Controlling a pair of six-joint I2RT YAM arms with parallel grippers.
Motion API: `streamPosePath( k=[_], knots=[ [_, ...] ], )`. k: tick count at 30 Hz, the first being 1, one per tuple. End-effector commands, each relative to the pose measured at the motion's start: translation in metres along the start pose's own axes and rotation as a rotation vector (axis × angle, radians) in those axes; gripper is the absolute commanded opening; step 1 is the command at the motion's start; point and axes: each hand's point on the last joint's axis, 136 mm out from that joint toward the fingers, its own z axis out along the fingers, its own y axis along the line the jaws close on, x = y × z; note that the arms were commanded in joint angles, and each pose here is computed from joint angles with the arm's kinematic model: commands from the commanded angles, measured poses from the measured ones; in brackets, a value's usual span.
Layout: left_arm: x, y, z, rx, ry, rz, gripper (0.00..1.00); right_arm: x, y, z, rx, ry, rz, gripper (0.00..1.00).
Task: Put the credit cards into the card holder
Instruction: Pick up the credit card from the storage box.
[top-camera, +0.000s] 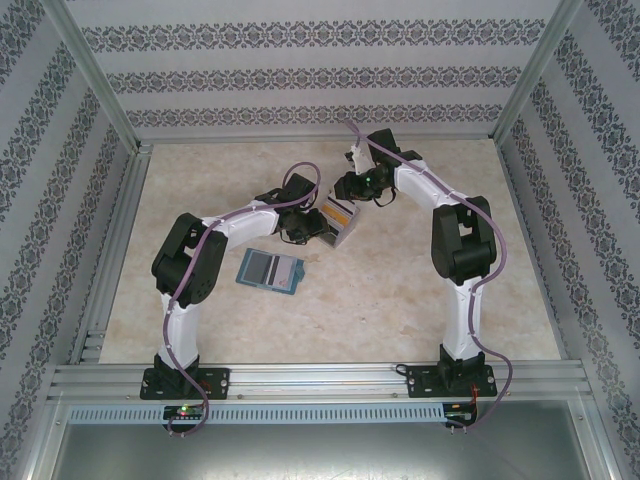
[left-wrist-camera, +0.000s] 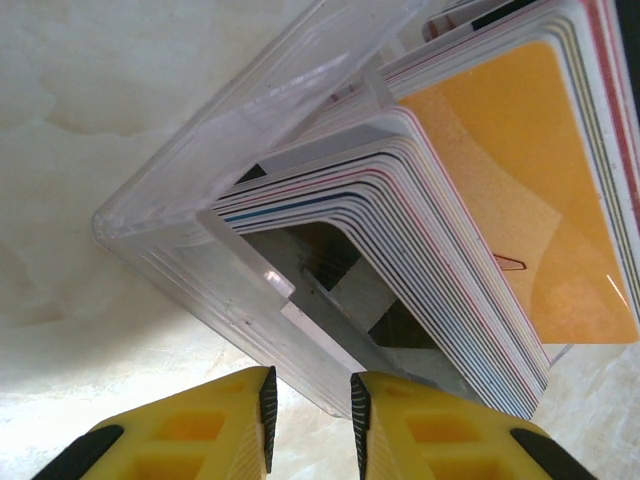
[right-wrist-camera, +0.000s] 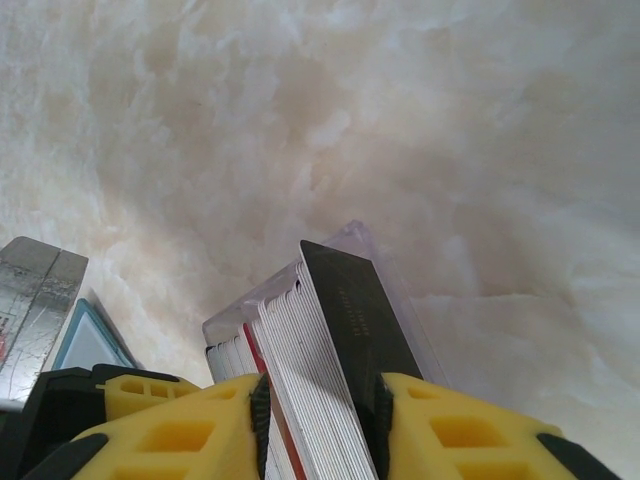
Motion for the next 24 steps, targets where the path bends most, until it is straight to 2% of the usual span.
streamPosePath(
  k=[1, 16, 24],
  knots=[
    [-0.004, 0.002, 0.011, -0.005, -0.003, -0.009, 0.3, 0.006, 0.01, -0.006, -0.007, 0.02, -0.017, 0.33],
    [-0.005, 0.003, 0.009, 0.0, -0.008, -0.012, 0.3, 0.009, 0.0, -0.005, 0.055, 0.032, -0.037, 0.13],
    [-0.006, 0.001, 0.005, 0.004, -0.012, -0.011, 0.3, 0.0, 0.007, -0.019, 0.065, -0.001, -0.058, 0.08]
  ],
)
